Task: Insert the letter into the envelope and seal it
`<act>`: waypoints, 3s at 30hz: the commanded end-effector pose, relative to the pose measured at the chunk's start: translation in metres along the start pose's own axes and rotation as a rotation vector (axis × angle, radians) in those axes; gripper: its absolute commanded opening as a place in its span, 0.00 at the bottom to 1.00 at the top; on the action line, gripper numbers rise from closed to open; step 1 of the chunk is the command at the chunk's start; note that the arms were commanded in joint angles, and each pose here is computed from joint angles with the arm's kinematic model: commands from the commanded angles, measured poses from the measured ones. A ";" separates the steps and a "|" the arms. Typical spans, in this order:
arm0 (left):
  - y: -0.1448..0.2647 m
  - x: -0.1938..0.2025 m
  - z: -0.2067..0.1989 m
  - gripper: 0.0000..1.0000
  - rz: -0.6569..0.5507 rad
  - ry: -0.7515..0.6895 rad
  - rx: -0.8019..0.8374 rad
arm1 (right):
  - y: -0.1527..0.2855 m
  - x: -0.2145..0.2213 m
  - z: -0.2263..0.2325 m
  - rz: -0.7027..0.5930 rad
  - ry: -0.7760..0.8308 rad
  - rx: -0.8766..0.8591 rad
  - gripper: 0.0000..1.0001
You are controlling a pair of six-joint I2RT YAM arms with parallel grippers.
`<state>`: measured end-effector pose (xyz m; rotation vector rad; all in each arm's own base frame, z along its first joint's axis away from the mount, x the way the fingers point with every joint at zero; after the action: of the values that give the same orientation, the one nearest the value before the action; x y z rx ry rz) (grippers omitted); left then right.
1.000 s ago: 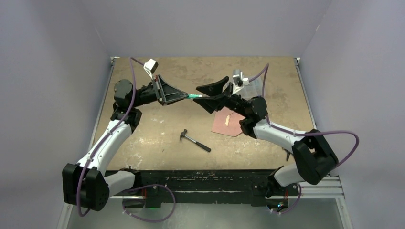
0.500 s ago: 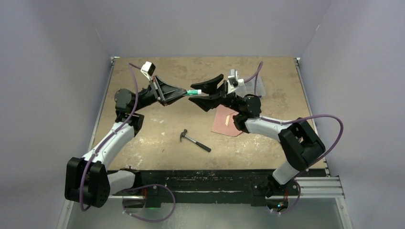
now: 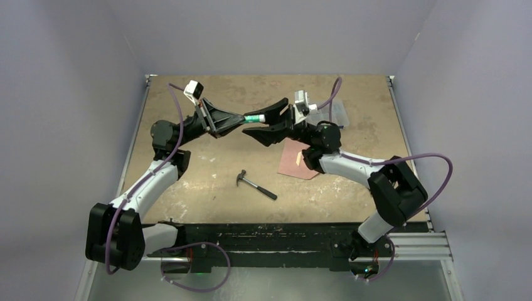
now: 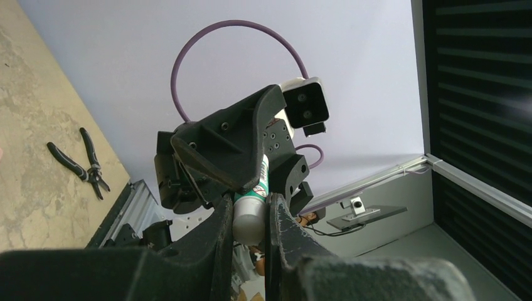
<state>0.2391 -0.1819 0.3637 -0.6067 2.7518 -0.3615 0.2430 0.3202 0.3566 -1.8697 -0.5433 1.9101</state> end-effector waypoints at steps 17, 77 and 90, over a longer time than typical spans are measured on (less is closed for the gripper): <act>-0.001 0.003 -0.013 0.00 -0.011 -0.050 0.051 | -0.020 -0.027 0.000 0.006 0.092 0.006 0.31; -0.070 0.082 0.318 0.00 0.366 -0.197 -0.901 | 0.228 0.139 -0.084 0.967 -0.255 1.595 0.00; -0.044 0.094 0.346 0.00 0.389 -0.224 -1.180 | 0.234 0.156 -0.078 0.995 -0.308 1.561 0.00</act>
<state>0.2957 -0.3338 0.0568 -0.2873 2.6053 1.1978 0.3086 0.2030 0.0949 -0.6756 1.6773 1.9234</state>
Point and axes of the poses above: each gripper's point midway between its finger pads, its own y axis back along the fingers, its own z axis along the line the jaws close on, x = y × z, the point moved 5 cm from there along y, back along the fingers
